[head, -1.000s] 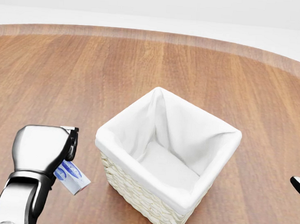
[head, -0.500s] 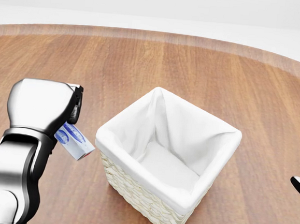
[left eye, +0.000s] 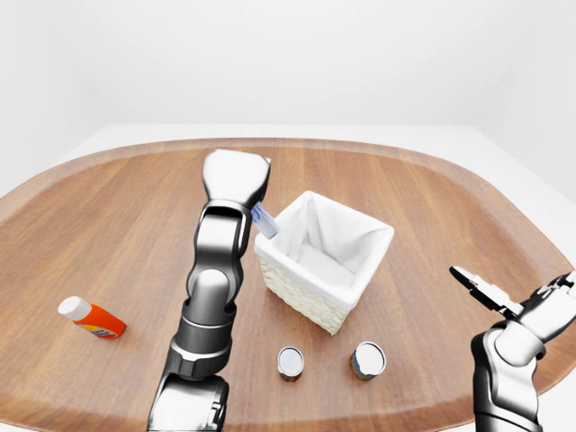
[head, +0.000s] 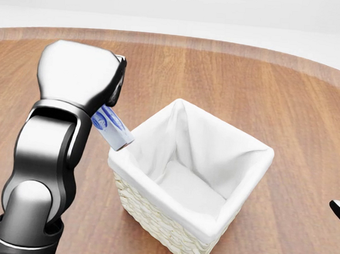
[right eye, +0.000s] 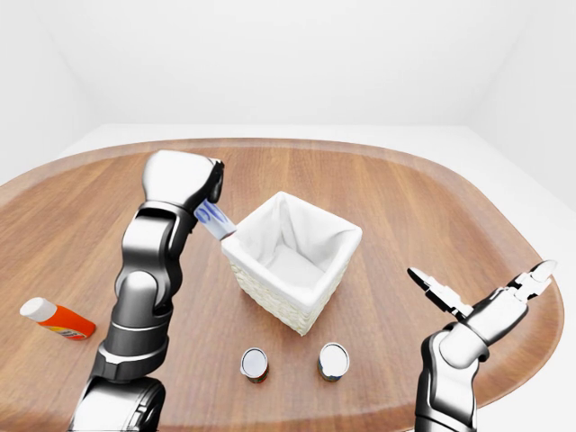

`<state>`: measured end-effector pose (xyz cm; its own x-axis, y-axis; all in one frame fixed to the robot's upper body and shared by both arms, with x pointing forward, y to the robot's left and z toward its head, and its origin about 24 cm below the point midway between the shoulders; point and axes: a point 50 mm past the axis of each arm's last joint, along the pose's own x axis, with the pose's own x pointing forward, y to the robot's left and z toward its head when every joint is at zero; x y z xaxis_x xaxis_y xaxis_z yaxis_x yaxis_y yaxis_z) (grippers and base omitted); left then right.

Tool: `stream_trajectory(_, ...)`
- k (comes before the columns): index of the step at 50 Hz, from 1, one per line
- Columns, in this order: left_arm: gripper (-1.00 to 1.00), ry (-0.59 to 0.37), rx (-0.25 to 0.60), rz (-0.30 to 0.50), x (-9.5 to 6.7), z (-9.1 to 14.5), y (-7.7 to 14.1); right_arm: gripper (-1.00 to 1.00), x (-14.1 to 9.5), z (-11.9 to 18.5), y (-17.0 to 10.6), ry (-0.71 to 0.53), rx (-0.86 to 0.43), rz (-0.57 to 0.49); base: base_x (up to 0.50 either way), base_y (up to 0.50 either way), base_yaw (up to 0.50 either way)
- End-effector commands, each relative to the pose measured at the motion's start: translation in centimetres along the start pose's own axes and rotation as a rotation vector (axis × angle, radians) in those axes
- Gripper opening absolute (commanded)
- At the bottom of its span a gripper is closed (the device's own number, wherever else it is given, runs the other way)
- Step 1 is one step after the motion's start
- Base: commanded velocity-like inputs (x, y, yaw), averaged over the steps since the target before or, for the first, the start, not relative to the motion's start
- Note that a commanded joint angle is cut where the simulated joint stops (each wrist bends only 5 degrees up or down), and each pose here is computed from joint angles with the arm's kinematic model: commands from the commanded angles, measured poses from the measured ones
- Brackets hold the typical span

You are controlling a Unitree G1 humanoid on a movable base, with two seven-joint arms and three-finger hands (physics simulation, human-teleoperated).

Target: Pick up the alphabet soup and the cream cheese box, and put them in the basket.

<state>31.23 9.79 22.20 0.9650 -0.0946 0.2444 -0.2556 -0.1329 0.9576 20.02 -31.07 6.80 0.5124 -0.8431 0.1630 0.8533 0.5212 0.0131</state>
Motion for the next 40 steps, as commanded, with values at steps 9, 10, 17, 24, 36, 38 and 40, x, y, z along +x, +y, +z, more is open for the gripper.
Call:
stream_trajectory(9,-1.00,-0.073,0.025,0.011,3.1,3.5,1.5,1.00,0.0,0.0,0.0,0.000,0.005,-0.001,0.00,0.00,0.00)
stream_trajectory(10,-1.00,-0.076,0.026,0.008,3.3,3.5,1.5,1.00,0.0,0.0,0.0,0.001,0.004,-0.001,0.00,0.00,0.00)
stream_trajectory(17,-1.00,-0.123,0.042,-0.019,4.4,5.0,0.4,1.00,-0.1,0.0,0.0,0.001,0.006,0.000,0.00,0.00,0.00)
stream_trajectory(24,-1.00,-0.184,0.044,-0.036,5.7,7.0,-0.2,1.00,0.0,-0.1,0.1,0.006,0.002,0.001,0.00,0.00,0.00)
stream_trajectory(36,-1.00,-0.273,0.041,-0.077,6.1,10.0,-2.8,1.00,0.0,-0.1,0.1,0.004,-0.001,0.006,0.00,0.00,0.00)
stream_trajectory(38,-1.00,-0.283,0.041,-0.081,6.2,10.3,-3.0,1.00,0.0,0.1,0.1,-0.001,0.005,0.004,0.00,0.00,0.00)
stream_trajectory(40,-1.00,-0.299,0.041,-0.084,6.2,10.9,-3.2,1.00,0.0,-0.2,0.2,0.007,-0.001,0.005,0.00,0.00,0.00)
